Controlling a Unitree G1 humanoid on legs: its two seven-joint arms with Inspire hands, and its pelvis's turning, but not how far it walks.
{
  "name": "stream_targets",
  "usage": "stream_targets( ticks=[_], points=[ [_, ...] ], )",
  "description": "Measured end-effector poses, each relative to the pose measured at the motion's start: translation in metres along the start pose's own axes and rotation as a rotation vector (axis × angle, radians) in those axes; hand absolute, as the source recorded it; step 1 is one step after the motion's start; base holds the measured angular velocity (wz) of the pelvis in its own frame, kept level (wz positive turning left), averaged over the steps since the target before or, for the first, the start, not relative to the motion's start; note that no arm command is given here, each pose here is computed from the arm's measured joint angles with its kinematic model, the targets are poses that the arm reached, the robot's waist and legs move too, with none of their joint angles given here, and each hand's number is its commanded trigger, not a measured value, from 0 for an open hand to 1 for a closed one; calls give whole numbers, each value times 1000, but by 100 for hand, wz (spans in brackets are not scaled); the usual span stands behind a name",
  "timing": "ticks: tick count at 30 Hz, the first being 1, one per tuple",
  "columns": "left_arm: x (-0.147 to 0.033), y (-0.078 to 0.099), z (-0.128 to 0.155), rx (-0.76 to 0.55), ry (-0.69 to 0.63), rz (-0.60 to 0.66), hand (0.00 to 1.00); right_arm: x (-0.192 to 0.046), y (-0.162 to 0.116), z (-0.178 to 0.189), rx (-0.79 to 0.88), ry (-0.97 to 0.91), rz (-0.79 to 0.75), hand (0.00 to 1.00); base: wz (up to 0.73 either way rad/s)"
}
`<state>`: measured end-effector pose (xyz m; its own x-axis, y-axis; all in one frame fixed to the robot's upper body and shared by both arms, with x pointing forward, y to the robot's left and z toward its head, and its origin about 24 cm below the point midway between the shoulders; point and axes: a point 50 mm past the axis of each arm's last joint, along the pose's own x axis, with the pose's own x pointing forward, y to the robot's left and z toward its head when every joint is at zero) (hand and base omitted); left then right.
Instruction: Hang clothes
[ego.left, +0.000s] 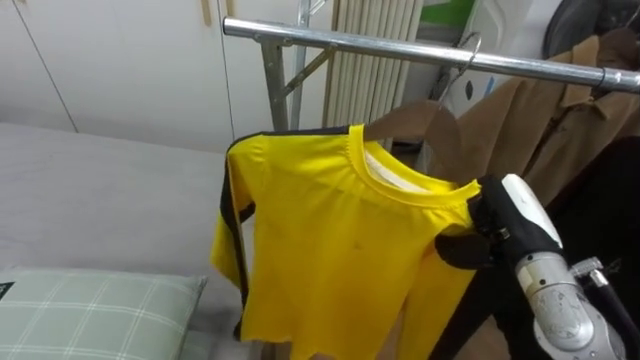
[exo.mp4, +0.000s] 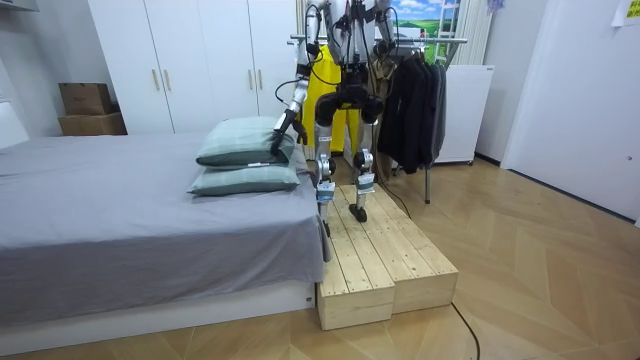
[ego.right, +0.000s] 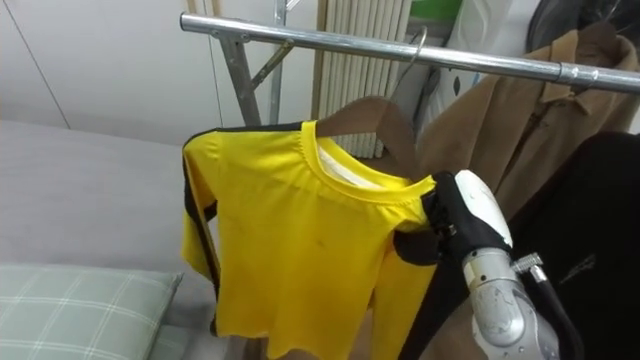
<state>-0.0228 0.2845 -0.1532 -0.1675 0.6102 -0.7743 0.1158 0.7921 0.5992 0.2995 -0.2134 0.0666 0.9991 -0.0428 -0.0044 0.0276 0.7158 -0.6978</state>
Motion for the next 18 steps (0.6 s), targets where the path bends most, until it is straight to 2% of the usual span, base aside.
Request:
stream_targets(
  ticks=[5, 18],
  points=[
    [1, 2, -2, -14, -9, -11, 0, 4, -3, 4, -3, -13, -18, 100, 2],
    [2, 3, -6, -25, -9, -50, 0, 12, -7, -17, 0, 87, 19, 100, 1]
  ],
)
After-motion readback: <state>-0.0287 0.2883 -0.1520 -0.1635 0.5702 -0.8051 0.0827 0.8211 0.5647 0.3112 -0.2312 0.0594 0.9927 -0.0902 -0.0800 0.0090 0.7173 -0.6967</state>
